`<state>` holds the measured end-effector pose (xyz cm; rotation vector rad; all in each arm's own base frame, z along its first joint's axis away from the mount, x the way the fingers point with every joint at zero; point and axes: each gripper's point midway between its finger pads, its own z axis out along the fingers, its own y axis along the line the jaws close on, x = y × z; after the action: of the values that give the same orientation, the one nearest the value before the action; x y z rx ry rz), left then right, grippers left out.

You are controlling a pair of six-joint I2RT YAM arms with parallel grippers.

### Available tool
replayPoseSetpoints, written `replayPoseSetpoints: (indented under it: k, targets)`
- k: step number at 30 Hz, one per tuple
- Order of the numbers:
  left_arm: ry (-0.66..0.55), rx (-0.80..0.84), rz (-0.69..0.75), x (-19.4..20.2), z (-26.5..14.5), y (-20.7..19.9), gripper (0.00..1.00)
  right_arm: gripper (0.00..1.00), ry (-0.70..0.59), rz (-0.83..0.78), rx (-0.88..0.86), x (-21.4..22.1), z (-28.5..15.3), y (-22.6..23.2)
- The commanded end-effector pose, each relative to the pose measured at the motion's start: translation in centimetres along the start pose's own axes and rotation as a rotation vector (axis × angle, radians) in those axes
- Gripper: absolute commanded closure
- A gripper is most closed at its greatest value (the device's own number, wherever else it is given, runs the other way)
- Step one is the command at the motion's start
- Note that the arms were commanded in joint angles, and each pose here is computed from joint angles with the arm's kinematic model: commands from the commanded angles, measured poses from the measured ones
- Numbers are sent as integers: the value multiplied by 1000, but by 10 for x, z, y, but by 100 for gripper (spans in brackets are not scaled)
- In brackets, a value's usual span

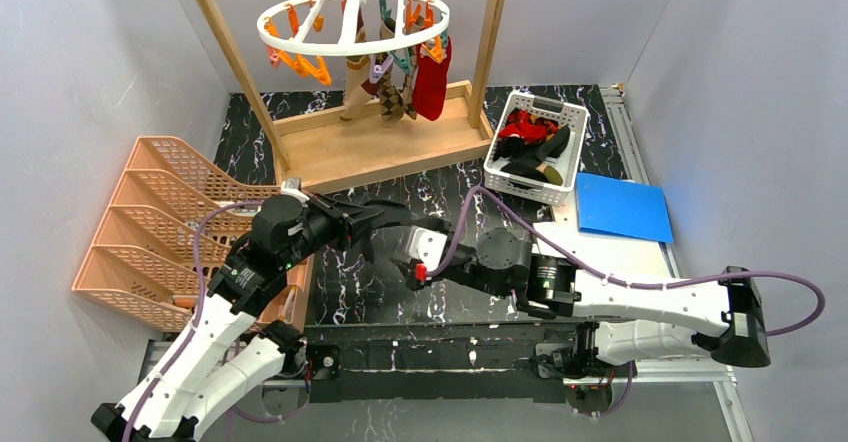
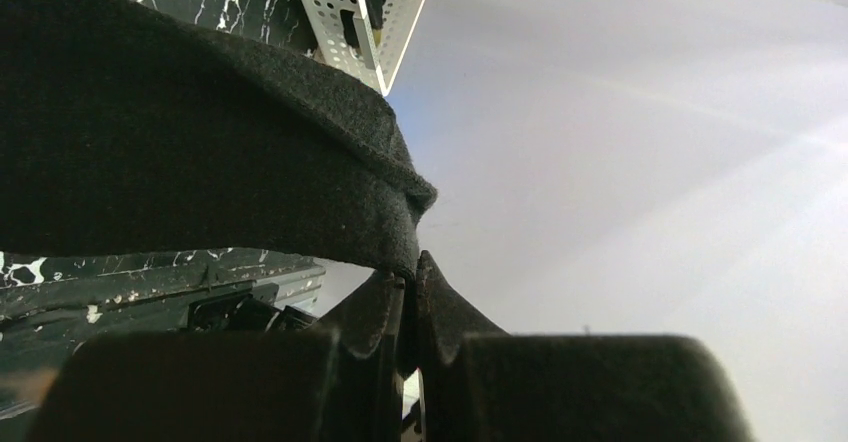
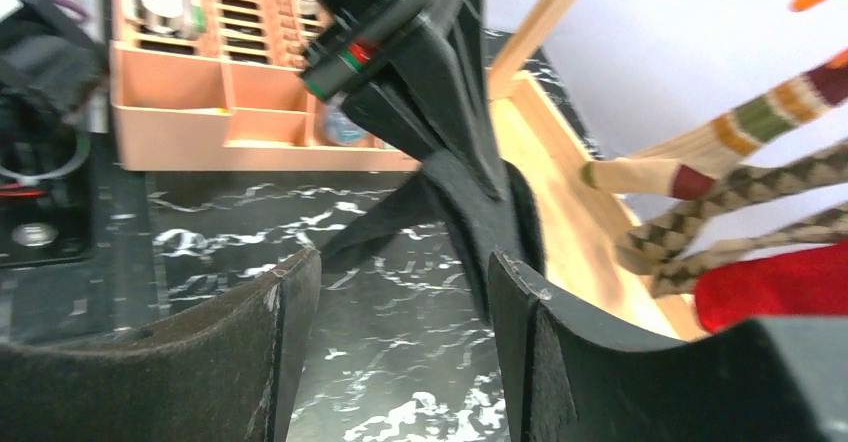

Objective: Clip the socks to the hanger
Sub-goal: Pick up the sock from the bin.

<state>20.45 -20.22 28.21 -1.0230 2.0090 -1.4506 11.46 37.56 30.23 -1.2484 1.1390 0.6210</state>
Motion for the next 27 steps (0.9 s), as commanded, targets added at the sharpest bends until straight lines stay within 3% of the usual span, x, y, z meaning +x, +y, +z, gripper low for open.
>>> replayPoseSetpoints:
  k: [1,9,18,27]
  targets:
    - [-70,-8,-18,-10,-16,-8,100,31,-122,-135,227,-36,0,-49]
    - [-71,11,-20,-9,-25,-16,100,34,-64,-271,213,-26,19,-47]
    - [-70,27,-9,-8,-32,-20,100,44,-4,-333,192,-21,39,-45]
    - [-82,40,0,-9,-36,-24,100,87,42,-355,158,-18,39,-43]
